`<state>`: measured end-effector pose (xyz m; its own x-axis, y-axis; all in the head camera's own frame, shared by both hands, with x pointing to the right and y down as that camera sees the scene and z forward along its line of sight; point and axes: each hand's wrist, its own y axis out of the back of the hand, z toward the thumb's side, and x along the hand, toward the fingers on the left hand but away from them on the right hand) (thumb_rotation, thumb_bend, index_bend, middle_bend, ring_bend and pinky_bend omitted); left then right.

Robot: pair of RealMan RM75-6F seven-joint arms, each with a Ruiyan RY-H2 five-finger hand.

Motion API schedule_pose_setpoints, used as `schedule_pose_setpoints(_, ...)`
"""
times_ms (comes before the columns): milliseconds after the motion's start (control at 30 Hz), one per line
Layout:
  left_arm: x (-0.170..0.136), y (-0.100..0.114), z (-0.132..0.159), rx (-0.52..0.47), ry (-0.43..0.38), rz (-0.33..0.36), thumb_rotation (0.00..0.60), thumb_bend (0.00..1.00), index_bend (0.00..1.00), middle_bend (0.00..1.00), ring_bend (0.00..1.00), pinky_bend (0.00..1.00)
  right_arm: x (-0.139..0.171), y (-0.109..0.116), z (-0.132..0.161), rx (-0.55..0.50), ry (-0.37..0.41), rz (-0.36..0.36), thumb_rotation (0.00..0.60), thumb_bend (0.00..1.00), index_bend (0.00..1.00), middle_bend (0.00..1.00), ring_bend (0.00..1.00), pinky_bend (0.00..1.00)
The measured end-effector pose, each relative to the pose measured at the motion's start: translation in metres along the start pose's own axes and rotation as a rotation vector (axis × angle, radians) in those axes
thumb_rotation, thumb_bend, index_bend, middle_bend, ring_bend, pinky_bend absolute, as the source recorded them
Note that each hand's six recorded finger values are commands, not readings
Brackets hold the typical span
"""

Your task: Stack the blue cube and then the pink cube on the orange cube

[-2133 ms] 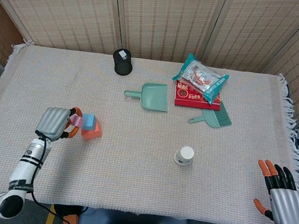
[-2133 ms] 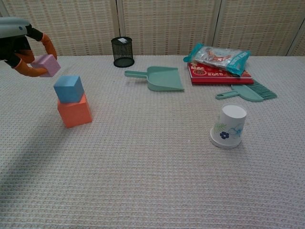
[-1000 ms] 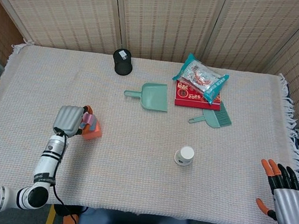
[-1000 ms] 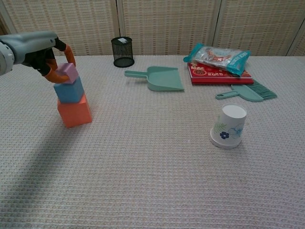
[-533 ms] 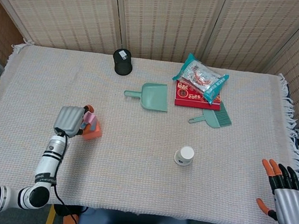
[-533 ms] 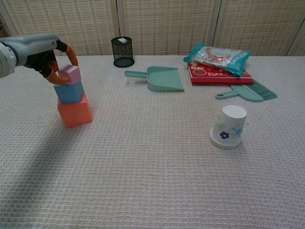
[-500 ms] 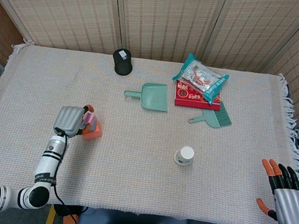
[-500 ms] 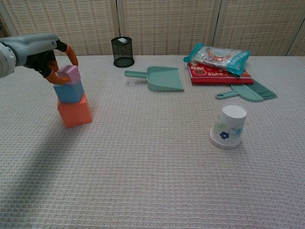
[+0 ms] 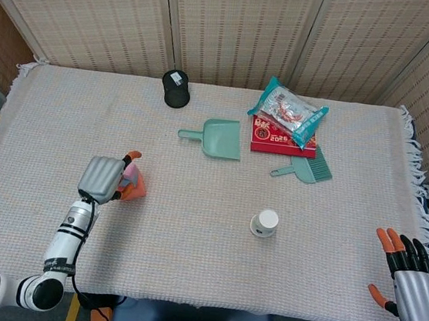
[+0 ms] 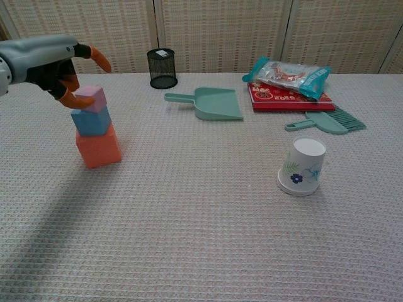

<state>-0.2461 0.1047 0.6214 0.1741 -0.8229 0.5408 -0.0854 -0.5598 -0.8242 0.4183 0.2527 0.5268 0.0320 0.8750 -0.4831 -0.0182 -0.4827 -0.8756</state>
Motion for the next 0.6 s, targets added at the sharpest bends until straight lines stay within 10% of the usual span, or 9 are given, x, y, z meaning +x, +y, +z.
schedule_pose_setpoints(200, -0.041, -0.001, -0.016, -0.006, -0.057, 0.039, 0.600, 0.36, 0.17, 0.94, 0.95, 1.00, 0.003, 0.001, 0.002, -0.001, 0.007, -0.005, 0.600, 0.11, 0.00, 0.00, 0.00, 0.00)
schedule_pose_setpoints(400, -0.107, -0.022, -0.069, -0.040, -0.080, 0.072, 0.600, 0.37, 0.16, 0.12, 0.06, 0.24, 0.006, -0.004, 0.006, 0.009, 0.017, 0.004, 0.600, 0.11, 0.00, 0.00, 0.00, 0.00)
schedule_pose_setpoints(600, -0.166, -0.039, -0.145, 0.009, 0.010, 0.137, 0.600, 0.36, 0.09, 0.02, 0.00, 0.18, 0.007, -0.012, 0.012, 0.026, 0.024, 0.028, 0.600, 0.11, 0.00, 0.00, 0.00, 0.00)
